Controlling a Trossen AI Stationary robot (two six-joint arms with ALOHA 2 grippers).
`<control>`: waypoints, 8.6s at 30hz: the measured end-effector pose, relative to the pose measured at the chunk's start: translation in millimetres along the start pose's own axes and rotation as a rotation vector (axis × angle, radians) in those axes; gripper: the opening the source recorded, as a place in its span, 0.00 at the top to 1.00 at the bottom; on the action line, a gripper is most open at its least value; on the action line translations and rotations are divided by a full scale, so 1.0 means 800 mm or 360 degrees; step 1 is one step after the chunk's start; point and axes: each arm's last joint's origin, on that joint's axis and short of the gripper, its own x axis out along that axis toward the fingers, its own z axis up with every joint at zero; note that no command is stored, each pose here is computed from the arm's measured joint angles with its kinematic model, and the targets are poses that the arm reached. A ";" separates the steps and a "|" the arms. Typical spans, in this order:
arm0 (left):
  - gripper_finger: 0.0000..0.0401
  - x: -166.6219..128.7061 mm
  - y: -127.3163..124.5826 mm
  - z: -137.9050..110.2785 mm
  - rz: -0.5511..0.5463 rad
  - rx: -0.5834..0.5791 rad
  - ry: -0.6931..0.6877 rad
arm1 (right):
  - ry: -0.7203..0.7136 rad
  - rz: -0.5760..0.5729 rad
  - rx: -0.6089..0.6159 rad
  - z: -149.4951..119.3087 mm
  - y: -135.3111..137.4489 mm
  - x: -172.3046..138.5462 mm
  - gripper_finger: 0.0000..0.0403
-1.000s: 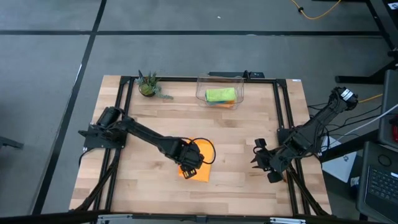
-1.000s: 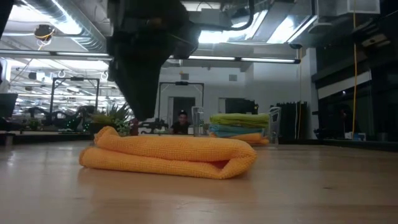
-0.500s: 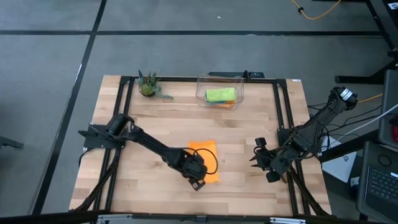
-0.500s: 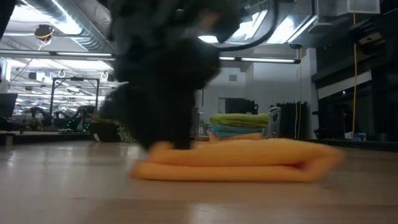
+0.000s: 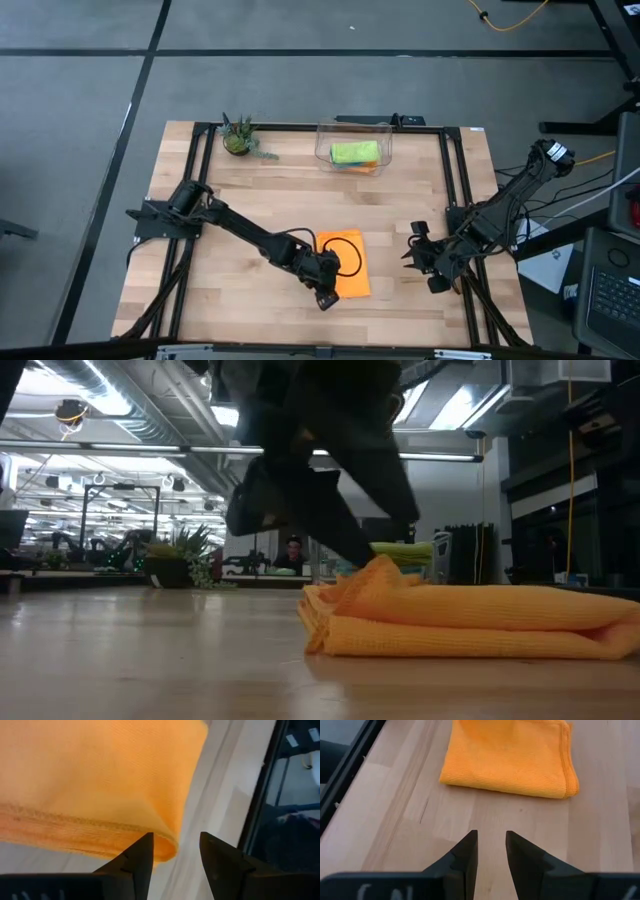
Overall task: Fold microfiber towels
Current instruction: Fold the orange towel on the table
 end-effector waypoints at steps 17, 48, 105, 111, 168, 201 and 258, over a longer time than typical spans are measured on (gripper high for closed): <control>0.67 -0.003 -0.019 0.010 -0.0373 0.0695 -0.0018 | -0.0178 0.0119 -0.0311 0.018 0.033 0.035 0.74; 0.32 -0.031 -0.027 0.071 -0.0551 0.1287 -0.0650 | -0.0122 0.0060 -0.0061 0.021 0.027 0.059 0.23; 0.33 0.055 -0.031 -0.073 0.0660 0.1267 -0.0126 | 0.0032 -0.0064 -0.0371 0.019 0.046 0.191 0.23; 0.33 0.055 -0.029 -0.069 0.0666 0.1248 -0.0126 | 0.0041 -0.0043 -0.0371 0.019 0.046 0.190 0.23; 0.99 0.038 -0.052 -0.029 0.0207 0.0740 0.0006 | 0.0176 0.0296 0.0146 0.019 0.053 0.181 0.98; 1.00 0.019 -0.100 0.001 -0.0593 0.0667 0.0107 | 0.0272 0.1279 0.0384 0.054 0.068 0.121 0.97; 0.78 0.081 -0.050 -0.005 -0.0017 0.0896 -0.0033 | 0.0233 0.0693 0.0662 0.052 0.031 0.137 0.97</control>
